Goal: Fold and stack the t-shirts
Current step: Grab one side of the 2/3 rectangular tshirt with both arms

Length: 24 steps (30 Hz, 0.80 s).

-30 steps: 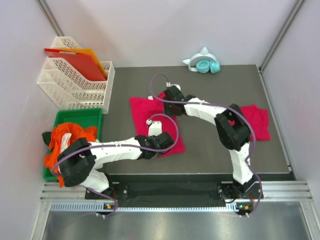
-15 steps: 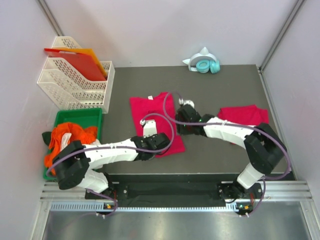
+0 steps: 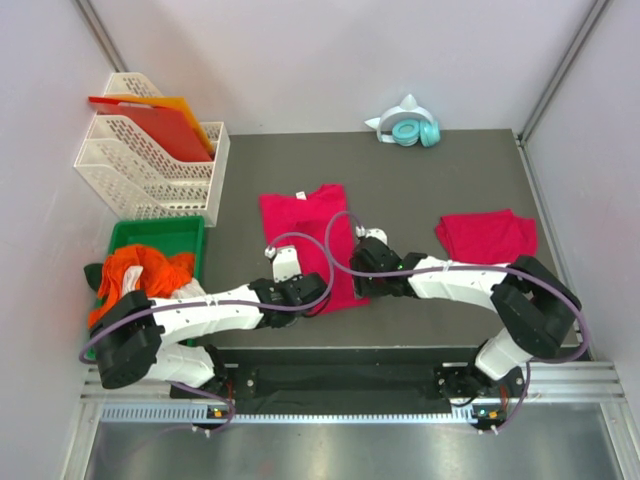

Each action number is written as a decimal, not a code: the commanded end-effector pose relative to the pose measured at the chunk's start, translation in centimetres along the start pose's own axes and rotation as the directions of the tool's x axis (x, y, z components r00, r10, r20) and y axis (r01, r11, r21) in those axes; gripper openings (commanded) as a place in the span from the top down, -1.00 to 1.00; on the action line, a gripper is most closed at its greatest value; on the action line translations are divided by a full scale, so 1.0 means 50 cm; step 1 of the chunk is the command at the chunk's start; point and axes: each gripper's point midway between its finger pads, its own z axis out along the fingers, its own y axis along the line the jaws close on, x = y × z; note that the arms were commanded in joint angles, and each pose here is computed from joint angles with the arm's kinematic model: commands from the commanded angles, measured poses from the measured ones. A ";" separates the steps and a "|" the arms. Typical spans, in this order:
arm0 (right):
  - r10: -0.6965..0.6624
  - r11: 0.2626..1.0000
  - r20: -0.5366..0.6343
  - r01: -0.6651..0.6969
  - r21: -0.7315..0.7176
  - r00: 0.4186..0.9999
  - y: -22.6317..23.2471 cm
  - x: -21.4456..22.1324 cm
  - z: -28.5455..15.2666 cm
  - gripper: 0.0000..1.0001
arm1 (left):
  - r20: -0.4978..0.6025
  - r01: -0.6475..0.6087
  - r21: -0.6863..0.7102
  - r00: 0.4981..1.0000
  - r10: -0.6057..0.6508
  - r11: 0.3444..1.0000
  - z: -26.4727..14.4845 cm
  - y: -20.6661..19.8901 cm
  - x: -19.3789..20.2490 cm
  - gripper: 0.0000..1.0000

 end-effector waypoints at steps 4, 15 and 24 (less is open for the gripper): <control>0.012 0.999 -0.013 -0.012 -0.051 1.000 0.015 0.037 -0.005 0.12 | 0.004 0.037 -0.019 0.999 -0.037 0.999 -0.003 0.006 0.000 0.98; -0.027 0.997 -0.089 0.019 -0.080 0.996 0.028 0.101 0.004 1.00 | -0.006 0.041 -0.040 0.999 -0.041 0.998 0.000 0.001 0.002 0.98; -0.074 0.992 -0.126 0.060 -0.108 0.989 0.059 0.156 -0.008 1.00 | 0.010 0.104 -0.051 0.995 -0.104 0.993 -0.009 0.021 0.001 0.95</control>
